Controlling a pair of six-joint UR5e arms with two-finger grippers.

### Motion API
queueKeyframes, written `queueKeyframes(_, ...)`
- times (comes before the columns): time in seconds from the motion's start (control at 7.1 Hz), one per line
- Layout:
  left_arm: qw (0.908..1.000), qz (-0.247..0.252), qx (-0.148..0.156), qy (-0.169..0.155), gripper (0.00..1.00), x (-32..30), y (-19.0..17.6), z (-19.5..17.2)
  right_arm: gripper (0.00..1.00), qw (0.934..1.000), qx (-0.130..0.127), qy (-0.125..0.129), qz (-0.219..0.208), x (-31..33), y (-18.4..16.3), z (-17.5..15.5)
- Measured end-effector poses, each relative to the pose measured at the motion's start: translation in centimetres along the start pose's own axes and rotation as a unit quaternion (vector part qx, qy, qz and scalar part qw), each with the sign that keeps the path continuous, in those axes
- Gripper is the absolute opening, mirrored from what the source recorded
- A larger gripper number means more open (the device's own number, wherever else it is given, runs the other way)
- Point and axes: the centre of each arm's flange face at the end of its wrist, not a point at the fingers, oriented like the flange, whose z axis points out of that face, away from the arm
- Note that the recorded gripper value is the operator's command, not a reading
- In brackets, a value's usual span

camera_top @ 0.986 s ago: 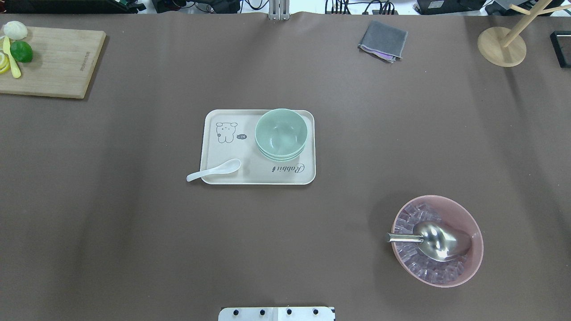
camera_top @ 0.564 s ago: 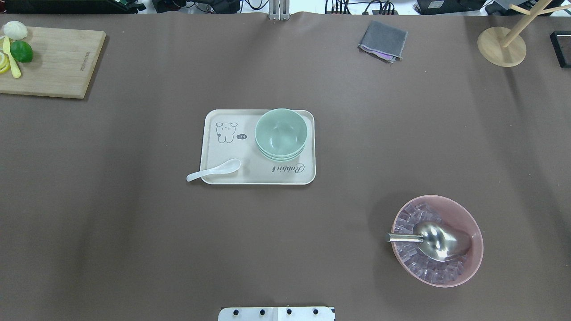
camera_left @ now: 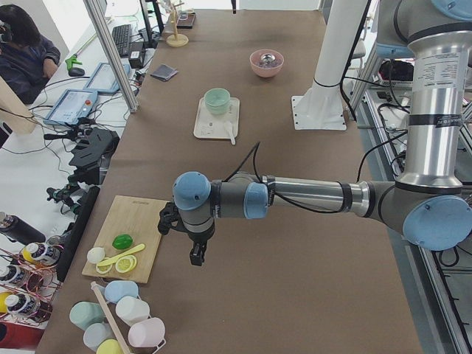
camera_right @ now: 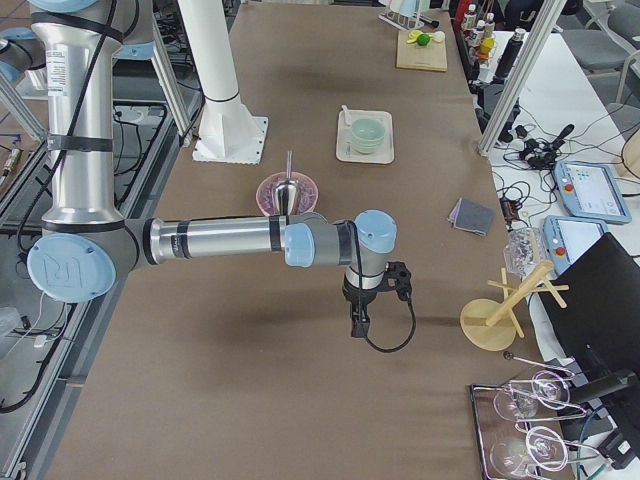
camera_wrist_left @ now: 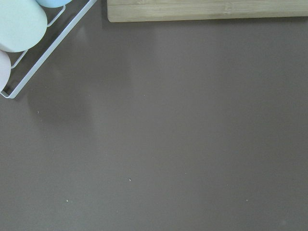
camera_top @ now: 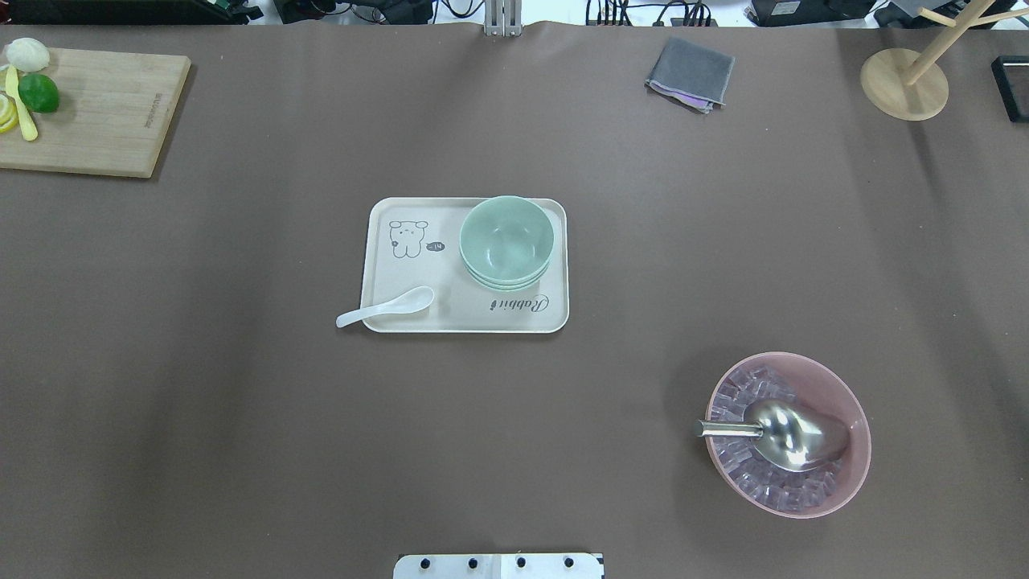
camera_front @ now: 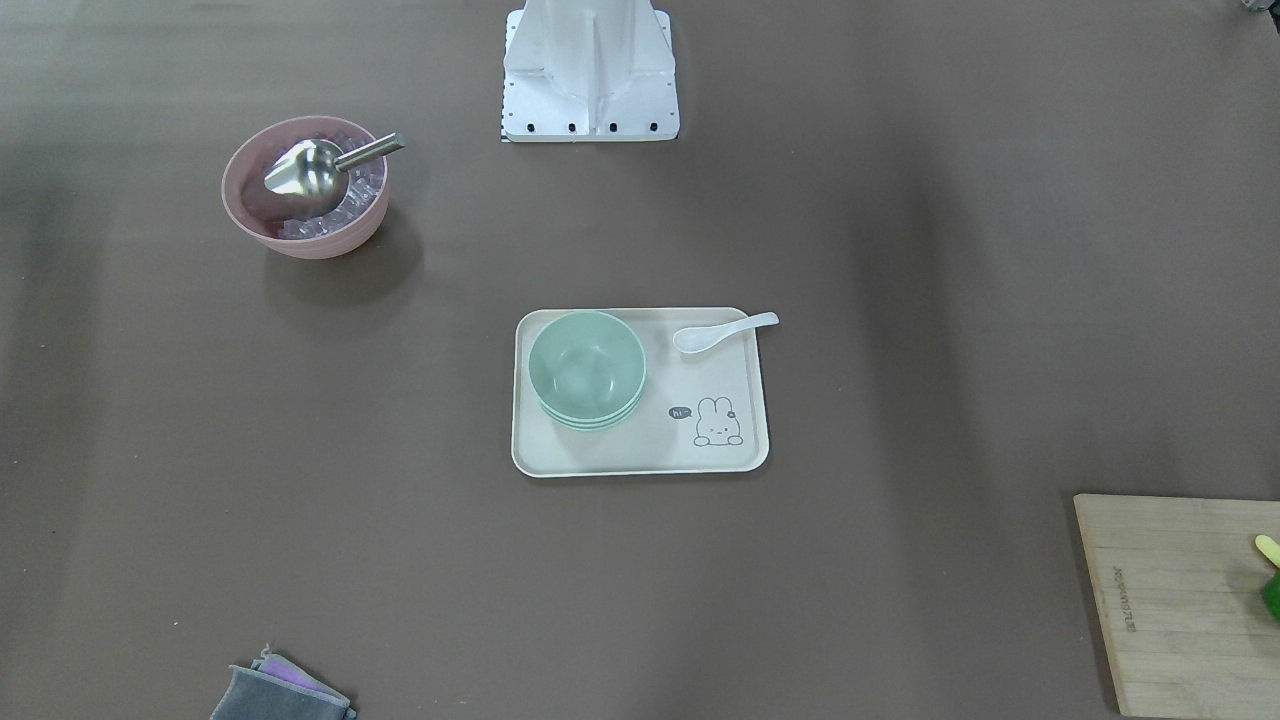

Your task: Stack green bowls together

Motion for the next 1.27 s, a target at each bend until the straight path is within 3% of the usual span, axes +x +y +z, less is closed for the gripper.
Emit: queueKeyframes(1.27, 0.9999, 0.012, 0.007, -0.005, 0.98, -0.40, 0.45, 0.37, 1.00, 1.0000, -0.001, 0.000, 0.001, 0.05, 0.05, 0.07)
